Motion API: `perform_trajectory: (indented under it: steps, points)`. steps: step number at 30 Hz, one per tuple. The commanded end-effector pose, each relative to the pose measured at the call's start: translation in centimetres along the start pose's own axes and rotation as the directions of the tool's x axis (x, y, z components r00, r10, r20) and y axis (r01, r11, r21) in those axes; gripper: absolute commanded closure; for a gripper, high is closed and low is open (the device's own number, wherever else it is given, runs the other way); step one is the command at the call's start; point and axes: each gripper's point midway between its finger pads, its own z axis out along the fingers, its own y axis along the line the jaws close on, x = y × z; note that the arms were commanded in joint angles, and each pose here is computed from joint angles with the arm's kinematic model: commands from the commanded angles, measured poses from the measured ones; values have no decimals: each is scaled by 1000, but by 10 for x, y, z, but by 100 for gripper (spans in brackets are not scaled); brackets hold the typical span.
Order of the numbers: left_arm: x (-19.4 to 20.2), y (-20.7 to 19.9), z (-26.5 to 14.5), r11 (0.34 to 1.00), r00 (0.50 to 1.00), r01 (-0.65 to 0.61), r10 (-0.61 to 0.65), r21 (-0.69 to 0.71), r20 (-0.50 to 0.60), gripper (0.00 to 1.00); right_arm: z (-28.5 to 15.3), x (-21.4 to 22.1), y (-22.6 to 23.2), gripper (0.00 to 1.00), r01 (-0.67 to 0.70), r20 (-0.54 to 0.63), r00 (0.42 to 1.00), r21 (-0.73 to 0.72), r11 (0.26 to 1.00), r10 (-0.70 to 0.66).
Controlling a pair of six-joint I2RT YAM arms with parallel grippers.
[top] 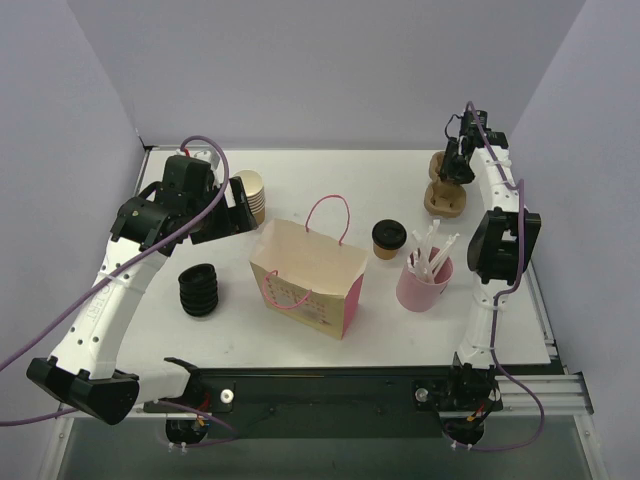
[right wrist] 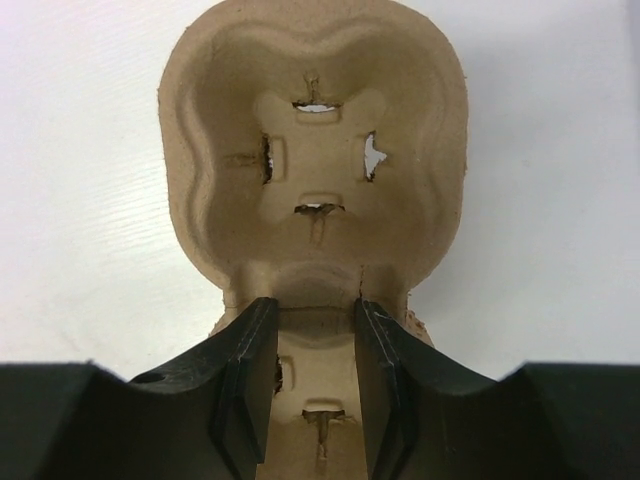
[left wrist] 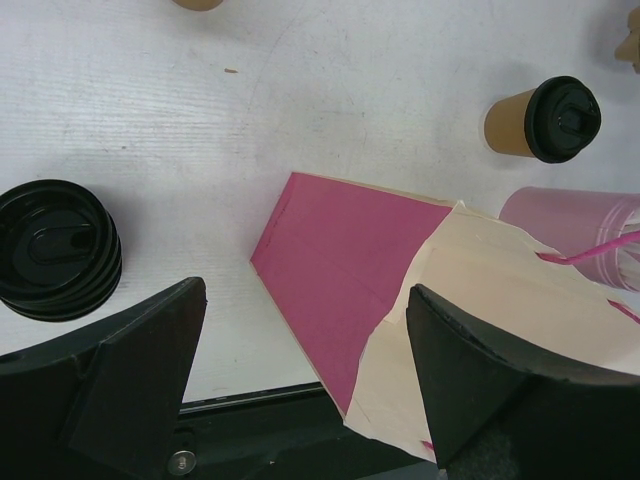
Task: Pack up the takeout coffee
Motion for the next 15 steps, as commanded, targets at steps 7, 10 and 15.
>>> perform_trajectory:
  steps: [7,10,15]
  points:
    - [-15,-6,-2,999,999,-11,9,39,52,9,-46,-13,-1,74,51,103,993,32,998,-54]
    - [-15,-6,-3,999,998,-18,16,36,53,8,-42,-9,5,74,29,68,997,-8,1000,-29]
    - [-15,-5,-2,999,998,-21,19,36,52,8,-52,-21,-7,75,35,86,995,60,998,-40]
